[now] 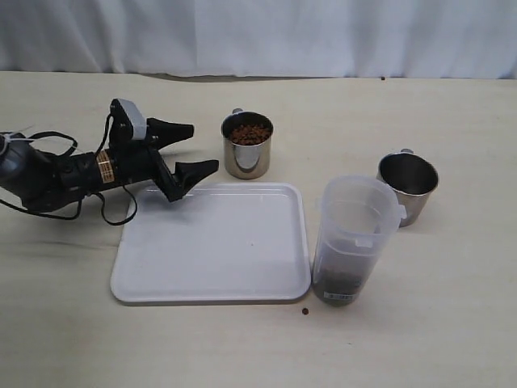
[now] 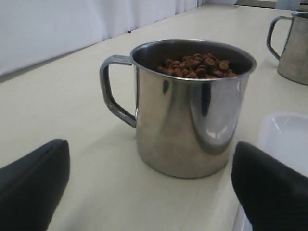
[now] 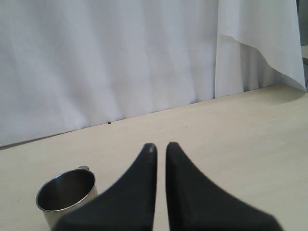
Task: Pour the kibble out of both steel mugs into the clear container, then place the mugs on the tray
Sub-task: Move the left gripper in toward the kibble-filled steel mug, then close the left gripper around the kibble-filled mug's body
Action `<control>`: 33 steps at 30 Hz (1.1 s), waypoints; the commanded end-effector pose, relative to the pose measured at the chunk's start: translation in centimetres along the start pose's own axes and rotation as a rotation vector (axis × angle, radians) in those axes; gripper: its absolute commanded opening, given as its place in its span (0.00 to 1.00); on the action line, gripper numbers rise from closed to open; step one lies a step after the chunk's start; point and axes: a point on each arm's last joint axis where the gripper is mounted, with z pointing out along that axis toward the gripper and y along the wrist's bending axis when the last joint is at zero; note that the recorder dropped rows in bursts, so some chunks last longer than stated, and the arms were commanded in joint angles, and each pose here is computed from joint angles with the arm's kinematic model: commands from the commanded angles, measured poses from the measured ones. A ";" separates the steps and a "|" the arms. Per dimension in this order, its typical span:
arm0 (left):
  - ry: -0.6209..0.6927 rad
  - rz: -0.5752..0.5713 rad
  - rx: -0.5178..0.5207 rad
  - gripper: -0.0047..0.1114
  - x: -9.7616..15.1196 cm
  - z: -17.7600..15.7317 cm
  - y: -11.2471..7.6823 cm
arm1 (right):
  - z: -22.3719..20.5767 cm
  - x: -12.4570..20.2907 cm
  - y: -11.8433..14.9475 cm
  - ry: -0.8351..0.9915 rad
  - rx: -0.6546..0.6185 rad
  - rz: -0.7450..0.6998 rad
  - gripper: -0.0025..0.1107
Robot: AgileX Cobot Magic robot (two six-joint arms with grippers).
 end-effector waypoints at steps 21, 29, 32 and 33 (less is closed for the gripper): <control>0.000 0.030 0.016 0.61 -0.5 5.9 -0.8 | 0.0 0.2 0.0 0.005 -0.001 0.003 0.07; -0.029 0.023 0.045 0.61 -0.1 7.2 -1.1 | 0.0 0.2 0.0 0.005 -0.001 0.003 0.07; -0.039 0.028 0.051 0.61 -0.2 7.5 -1.2 | 0.0 0.2 0.0 0.005 -0.001 0.003 0.07; -0.045 0.032 0.048 0.61 -0.4 7.5 -1.1 | 0.0 0.2 0.0 0.005 -0.001 0.003 0.07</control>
